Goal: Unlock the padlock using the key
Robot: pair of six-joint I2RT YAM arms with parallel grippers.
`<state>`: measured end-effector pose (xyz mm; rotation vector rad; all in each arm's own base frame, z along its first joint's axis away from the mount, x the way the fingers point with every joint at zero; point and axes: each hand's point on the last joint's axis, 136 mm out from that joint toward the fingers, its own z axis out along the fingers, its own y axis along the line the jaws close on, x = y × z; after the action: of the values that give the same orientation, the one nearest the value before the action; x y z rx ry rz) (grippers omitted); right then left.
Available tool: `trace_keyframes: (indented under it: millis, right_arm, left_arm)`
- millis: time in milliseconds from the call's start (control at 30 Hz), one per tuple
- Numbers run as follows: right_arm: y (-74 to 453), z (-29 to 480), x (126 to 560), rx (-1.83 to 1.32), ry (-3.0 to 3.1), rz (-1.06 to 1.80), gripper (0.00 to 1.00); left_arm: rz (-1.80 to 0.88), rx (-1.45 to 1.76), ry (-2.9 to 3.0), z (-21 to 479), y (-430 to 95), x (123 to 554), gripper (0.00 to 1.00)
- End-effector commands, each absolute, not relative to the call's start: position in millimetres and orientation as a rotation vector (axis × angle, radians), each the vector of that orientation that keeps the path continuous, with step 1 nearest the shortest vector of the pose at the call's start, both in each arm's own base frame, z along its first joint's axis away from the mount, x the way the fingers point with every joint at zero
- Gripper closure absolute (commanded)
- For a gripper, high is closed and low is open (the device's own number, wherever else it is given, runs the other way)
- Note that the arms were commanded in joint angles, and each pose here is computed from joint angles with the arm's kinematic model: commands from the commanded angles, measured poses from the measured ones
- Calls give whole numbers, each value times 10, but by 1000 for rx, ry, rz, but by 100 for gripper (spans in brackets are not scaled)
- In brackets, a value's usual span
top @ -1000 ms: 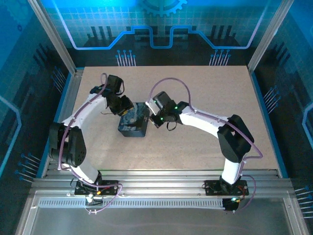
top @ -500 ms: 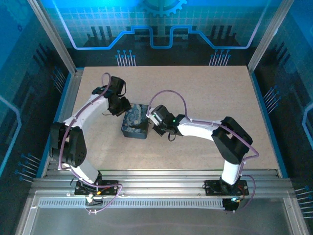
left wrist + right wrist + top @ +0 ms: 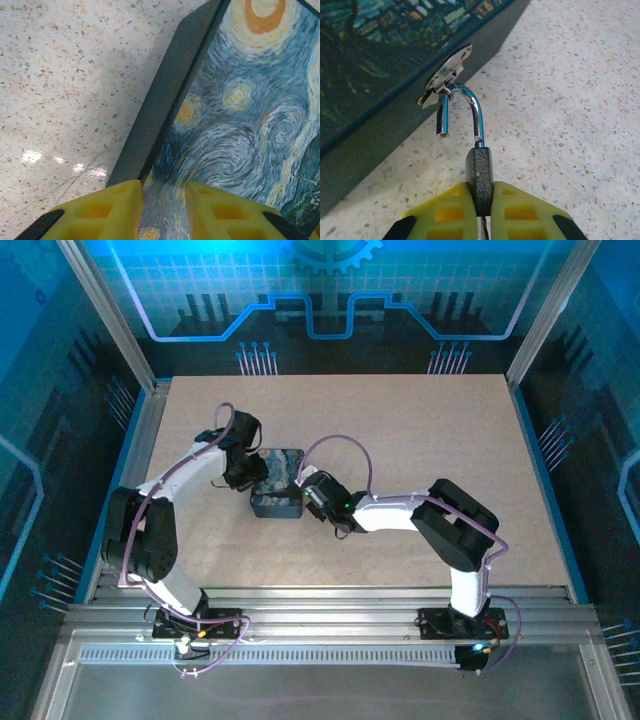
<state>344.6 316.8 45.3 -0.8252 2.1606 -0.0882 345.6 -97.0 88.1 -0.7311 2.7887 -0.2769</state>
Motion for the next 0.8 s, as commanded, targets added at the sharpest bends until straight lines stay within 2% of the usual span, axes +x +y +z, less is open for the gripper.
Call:
trace_keyframes:
  millis: [0,267,500,767]
  right_arm:
    - [3224,638,3606,-606,2095,-85,100]
    - [3361,720,3817,-402,2016,51,100]
    - [3627,721,3914,-321,1981,384,100]
    - [3558,939,4098,-151,1939,791,100]
  left_arm:
    - [-242,-755,2898,600,-1030,3204,71]
    - [-221,-763,2926,515,-1004,3118,75]
    - [-203,-785,2931,479,-979,3128,76]
    - [-195,-814,2925,487,-866,3173,79]
